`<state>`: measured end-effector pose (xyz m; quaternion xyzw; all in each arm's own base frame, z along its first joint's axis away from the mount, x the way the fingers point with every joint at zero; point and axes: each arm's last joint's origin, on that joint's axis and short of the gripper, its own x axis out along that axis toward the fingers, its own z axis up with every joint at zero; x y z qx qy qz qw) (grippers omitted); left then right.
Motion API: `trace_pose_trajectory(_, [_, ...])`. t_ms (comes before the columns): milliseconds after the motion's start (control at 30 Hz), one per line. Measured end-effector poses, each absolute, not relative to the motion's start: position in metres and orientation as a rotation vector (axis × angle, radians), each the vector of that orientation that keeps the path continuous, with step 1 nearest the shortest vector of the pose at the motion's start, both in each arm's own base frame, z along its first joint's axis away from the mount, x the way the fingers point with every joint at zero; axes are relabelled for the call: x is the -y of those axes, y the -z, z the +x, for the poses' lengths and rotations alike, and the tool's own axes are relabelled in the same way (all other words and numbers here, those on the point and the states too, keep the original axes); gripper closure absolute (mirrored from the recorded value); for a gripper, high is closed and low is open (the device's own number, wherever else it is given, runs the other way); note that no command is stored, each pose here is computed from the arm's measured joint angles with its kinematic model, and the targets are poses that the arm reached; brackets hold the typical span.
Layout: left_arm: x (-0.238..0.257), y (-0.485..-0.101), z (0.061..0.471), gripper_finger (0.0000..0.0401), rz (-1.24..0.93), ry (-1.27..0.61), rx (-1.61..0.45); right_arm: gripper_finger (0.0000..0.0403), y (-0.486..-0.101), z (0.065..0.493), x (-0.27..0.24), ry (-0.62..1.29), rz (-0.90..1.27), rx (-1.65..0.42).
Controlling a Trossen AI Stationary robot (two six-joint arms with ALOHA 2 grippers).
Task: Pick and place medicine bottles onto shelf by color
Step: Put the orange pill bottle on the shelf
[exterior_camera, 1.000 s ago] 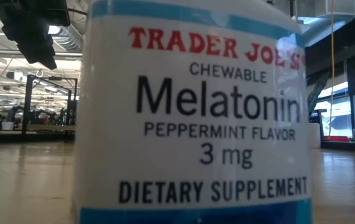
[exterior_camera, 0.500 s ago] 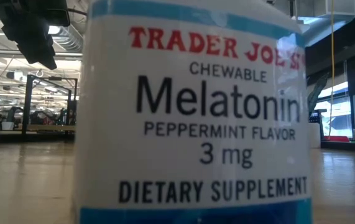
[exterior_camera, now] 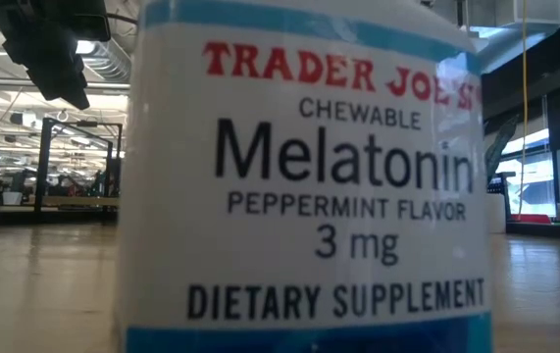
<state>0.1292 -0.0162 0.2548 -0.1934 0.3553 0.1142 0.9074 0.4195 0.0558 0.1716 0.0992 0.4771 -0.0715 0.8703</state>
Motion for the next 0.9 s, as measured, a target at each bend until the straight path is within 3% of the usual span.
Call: trace_pose_trajectory(900, [0.016,-0.255,0.129,0.0401,-0.399,-0.235,-0.733,0.0065,-0.158,0.425,-0.057,0.149,0.211,-0.991])
